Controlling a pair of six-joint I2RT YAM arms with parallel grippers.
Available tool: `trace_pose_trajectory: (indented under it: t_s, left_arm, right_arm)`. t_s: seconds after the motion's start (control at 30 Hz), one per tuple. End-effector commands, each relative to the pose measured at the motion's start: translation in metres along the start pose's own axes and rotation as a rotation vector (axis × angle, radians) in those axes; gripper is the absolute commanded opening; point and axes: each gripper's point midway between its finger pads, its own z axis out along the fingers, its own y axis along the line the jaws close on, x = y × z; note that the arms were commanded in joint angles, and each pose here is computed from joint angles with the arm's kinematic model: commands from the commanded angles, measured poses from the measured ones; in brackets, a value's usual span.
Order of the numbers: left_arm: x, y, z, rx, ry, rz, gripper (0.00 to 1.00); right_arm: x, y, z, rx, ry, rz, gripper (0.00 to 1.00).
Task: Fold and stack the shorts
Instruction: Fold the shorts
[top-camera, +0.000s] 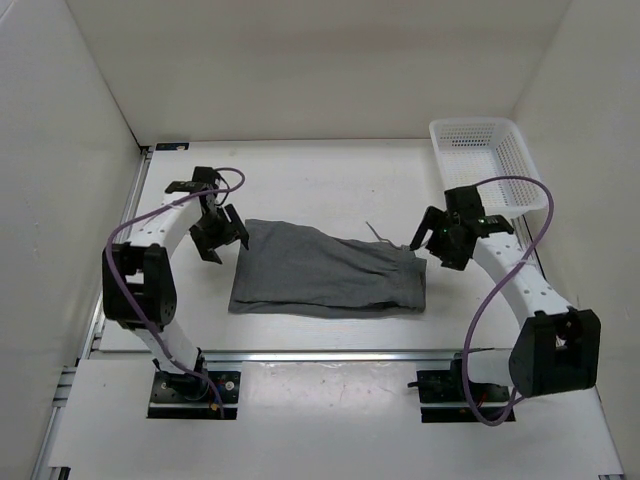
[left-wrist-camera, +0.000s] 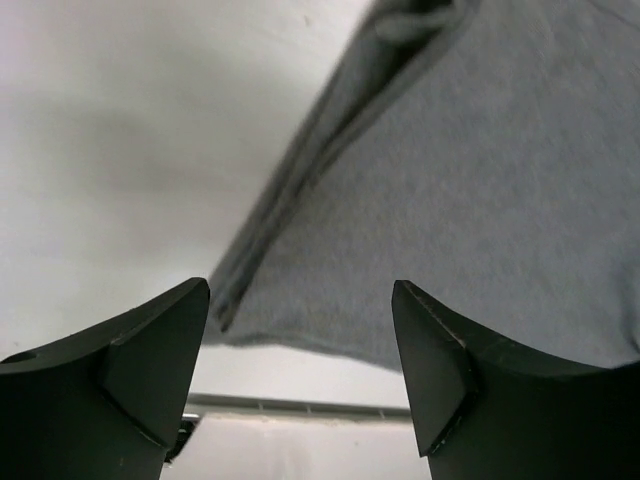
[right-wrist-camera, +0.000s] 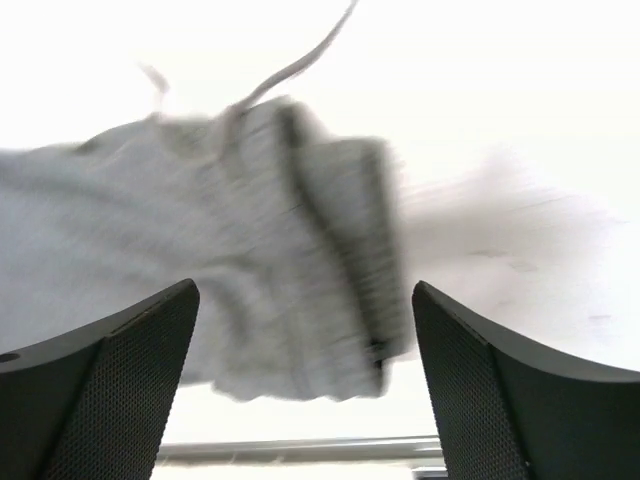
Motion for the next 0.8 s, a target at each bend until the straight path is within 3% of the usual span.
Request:
trace_pose_trajectory:
  t_s: [0.0,0.13,0.27,0.37,0.53,0.63,0.67,0.77]
  left_arm:
    - [-0.018,0.006,0.012,-0.068,-0.031,0.035,0.85]
    - [-0.032,0.007,0.024,-0.082,-0.056,0.005,0.77]
    - [-0.027,0.007,0.045,-0.091,-0.002,0.003,0.74]
    - [-0.024,0.012,0.057,-0.097,0.028,-0.008,0.73]
    - [-0.017,0.007,0.069,-0.071,0.071,-0.021,0.66]
    - [-0.008,0.005,0.078,-0.045,0.113,-0.025,0.58]
    - [-0.008,0.005,0.078,-0.045,0.113,-0.025,0.58]
    - [0.002,0.002,0.081,-0.028,0.139,-0.017,0.57]
  right_arm:
    - [0.002,-0.039,0.014,0.135,0.058,-0.061,0.93]
    - [0.042,-0.031,0.04,0.028,0.262,-0.077,0.97]
    - [0.062,-0.019,0.055,-0.093,0.296,-0.057,0.97]
    - [0.076,-0.022,0.064,-0.086,0.334,-0.048,0.97]
    - [0.082,-0.035,0.074,-0.03,0.344,-0.049,0.85]
    - [0.071,-0.033,0.075,-0.02,0.312,-0.055,0.68]
    - [0.065,-0.031,0.075,-0.018,0.295,-0.058,0.51]
    - [0.048,-0.026,0.069,-0.012,0.237,-0.086,0.24]
